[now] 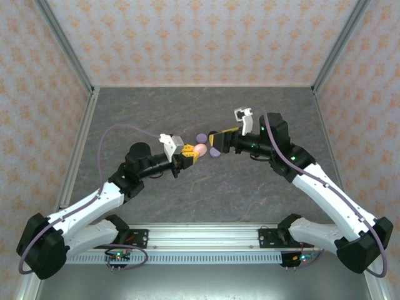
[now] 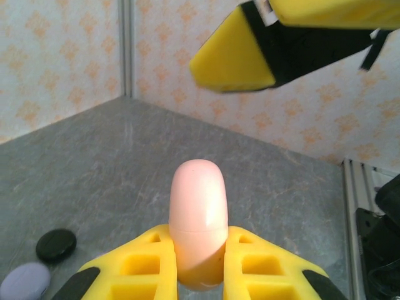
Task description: Insert the wireless bluetooth earbuds into the charging case
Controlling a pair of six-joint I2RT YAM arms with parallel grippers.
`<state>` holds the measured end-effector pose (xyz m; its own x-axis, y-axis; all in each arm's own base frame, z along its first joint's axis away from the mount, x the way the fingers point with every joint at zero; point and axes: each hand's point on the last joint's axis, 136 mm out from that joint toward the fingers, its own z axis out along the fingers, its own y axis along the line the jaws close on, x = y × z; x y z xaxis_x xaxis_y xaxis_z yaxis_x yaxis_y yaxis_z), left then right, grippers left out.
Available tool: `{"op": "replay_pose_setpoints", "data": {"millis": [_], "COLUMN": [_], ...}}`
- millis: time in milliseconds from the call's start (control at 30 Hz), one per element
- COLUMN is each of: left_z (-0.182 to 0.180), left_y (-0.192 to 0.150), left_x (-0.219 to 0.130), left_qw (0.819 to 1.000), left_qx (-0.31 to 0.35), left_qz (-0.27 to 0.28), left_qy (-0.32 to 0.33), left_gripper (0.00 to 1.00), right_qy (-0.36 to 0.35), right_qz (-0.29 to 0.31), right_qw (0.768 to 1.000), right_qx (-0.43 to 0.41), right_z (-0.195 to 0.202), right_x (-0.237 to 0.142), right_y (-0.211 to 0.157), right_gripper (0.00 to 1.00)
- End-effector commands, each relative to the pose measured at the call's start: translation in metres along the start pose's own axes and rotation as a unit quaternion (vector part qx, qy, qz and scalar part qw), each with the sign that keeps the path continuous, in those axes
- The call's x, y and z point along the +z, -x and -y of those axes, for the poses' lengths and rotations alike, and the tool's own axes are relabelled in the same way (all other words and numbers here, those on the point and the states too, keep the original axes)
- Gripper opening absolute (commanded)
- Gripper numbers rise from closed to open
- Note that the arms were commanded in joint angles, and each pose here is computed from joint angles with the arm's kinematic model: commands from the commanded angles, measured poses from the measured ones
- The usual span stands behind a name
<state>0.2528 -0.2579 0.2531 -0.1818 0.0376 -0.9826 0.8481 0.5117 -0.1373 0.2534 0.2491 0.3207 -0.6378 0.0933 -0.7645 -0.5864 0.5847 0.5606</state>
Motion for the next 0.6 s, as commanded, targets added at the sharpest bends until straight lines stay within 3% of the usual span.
{"op": "replay_pose_setpoints", "data": {"millis": [0,167,367,567], "left_z": [-0.024,-0.06,-0.1,-0.115], "left_y": [-0.012,-0.057,-0.111,-0.137], "left_x": [0.01,0.03,0.052,0.074], "left_qw": [0.997,0.983,0.951,0.926], "left_qx": [-0.033,-0.116,-0.23,-0.295], "left_qz": [-0.038,-0.098,-0.147,-0.172], "left_qy": [0.059,0.102,0.143,0.159], "left_gripper": [0.0,0.0,0.0,0.0], "right_qy": [-0.119,-0.143,-0.163,-0.18], "right_qz": [0.06,0.088,0.104,0.1], "right_qw": [0.991,0.974,0.946,0.938], "right_qx": [0.028,0.154,0.261,0.279], "right_z": [0.043,0.092,0.141,0.156], "right_x": [-0.02,-0.024,-0.028,-0.028], "right_y": [0.014,0.005,-0.017,-0.029], "right_gripper": [0.85,1.0,0.99,0.99]}}
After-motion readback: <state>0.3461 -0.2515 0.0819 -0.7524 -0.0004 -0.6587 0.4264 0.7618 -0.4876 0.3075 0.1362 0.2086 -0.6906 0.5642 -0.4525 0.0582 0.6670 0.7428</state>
